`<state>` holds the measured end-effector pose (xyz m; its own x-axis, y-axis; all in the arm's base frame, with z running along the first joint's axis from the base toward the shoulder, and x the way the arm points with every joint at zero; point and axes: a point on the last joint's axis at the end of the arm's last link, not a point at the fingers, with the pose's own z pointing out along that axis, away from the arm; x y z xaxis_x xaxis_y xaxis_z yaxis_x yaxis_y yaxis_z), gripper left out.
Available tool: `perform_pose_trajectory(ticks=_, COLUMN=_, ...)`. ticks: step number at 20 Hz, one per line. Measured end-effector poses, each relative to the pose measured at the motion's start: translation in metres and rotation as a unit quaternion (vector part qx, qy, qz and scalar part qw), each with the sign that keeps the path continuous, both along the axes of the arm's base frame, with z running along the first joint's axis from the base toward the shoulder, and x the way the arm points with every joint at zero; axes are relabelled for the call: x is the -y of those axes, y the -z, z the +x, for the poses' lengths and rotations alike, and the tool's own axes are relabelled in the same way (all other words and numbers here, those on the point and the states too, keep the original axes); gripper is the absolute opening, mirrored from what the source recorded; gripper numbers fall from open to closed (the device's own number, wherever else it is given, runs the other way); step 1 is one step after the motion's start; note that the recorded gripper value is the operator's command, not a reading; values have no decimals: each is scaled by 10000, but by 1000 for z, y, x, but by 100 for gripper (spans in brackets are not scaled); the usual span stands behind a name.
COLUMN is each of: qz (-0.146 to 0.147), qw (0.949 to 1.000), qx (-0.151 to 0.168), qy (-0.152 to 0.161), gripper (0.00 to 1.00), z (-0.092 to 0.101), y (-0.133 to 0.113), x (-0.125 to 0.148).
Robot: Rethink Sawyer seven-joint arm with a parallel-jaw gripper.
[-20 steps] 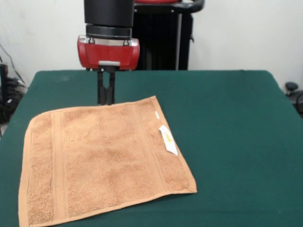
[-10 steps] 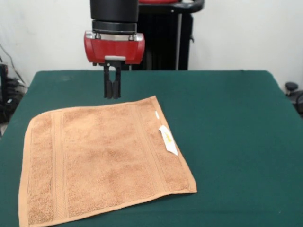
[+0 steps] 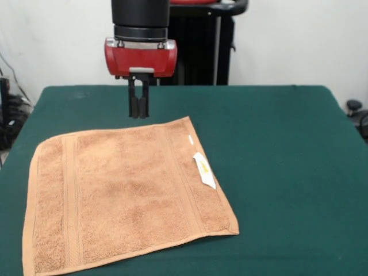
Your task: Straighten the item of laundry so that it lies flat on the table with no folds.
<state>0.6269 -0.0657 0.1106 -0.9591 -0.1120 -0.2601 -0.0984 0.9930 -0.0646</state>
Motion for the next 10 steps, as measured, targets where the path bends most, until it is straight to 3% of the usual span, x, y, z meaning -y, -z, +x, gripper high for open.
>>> perform_pose_trajectory(ticks=10, qz=-32, qw=10000, qx=-64, qy=51, gripper=0, z=-4, y=0, x=5)
